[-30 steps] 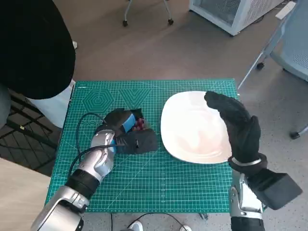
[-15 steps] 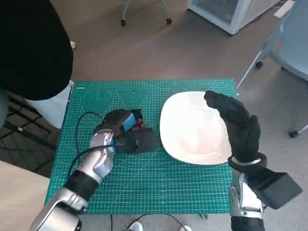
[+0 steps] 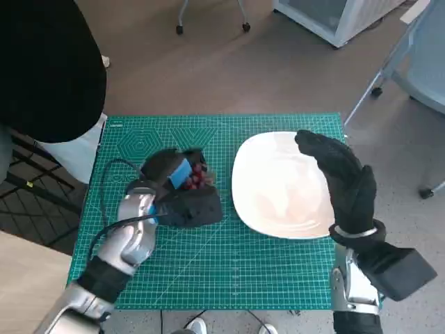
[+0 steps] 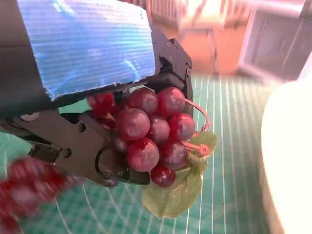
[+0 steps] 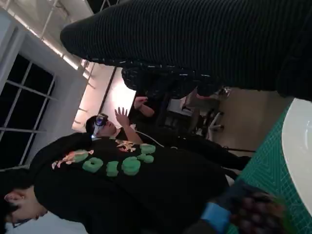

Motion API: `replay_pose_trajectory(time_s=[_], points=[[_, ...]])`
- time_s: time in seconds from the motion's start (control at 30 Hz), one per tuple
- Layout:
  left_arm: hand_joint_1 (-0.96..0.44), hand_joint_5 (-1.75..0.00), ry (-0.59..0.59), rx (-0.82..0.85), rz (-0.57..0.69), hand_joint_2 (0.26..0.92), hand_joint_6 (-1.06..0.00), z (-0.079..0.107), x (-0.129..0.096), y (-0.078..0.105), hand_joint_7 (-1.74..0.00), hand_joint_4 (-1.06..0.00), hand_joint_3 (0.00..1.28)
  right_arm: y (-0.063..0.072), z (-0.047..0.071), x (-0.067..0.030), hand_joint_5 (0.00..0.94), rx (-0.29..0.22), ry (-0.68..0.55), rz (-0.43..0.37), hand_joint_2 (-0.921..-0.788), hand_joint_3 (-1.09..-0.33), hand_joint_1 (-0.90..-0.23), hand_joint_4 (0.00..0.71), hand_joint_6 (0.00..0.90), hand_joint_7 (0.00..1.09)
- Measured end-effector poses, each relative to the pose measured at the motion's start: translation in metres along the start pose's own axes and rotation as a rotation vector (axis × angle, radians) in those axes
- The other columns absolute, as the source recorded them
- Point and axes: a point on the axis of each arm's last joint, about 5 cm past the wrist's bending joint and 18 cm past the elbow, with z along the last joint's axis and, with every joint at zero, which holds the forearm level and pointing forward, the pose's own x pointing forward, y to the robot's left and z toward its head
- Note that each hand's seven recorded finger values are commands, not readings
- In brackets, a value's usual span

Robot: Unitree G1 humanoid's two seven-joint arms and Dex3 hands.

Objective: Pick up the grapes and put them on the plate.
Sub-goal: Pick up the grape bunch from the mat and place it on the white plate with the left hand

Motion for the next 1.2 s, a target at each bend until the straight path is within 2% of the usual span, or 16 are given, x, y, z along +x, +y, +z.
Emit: replay_pose_trajectory(time_s=[0.27, 0.57, 0.77, 1.0, 1.2], points=[[0.0, -1.31, -0.074, -0.006, 0.119, 0.92, -0.54, 0.007, -0.017, 0.017, -1.28, -0.54, 0.17, 0.0, 0.0, 0.0, 0.0, 0.0, -0.003, -0.002, -0.921, -0.765, -0.664, 0.32, -0.001, 0.45], [0.0, -1.27, -0.13, -0.014, 0.173, 0.92, -0.59, 0.007, -0.026, 0.022, -1.23, -0.59, 0.13, 0.0, 0.0, -0.0003, 0.001, -0.001, -0.004, -0.004, -0.921, -0.764, -0.668, 0.32, -0.001, 0.45], [0.0, -1.27, -0.151, -0.012, 0.183, 0.921, -0.59, 0.006, -0.026, 0.022, -1.23, -0.59, 0.13, -0.001, 0.0, -0.0006, 0.001, -0.003, -0.006, -0.006, -0.921, -0.764, -0.669, 0.321, -0.001, 0.45], [0.0, -1.32, -0.153, -0.018, 0.164, 0.92, -0.54, 0.007, -0.023, 0.02, -1.28, -0.53, 0.17, -0.002, 0.0, -0.0012, 0.001, -0.004, -0.004, -0.013, -0.921, -0.763, -0.67, 0.321, -0.001, 0.45], [0.0, -1.31, -0.18, -0.025, 0.136, 0.916, -0.55, 0.022, -0.017, 0.023, -1.27, -0.55, 0.17, -0.003, 0.0, -0.0014, 0.002, -0.003, -0.008, -0.02, -0.921, -0.76, -0.67, 0.323, -0.001, 0.45]])
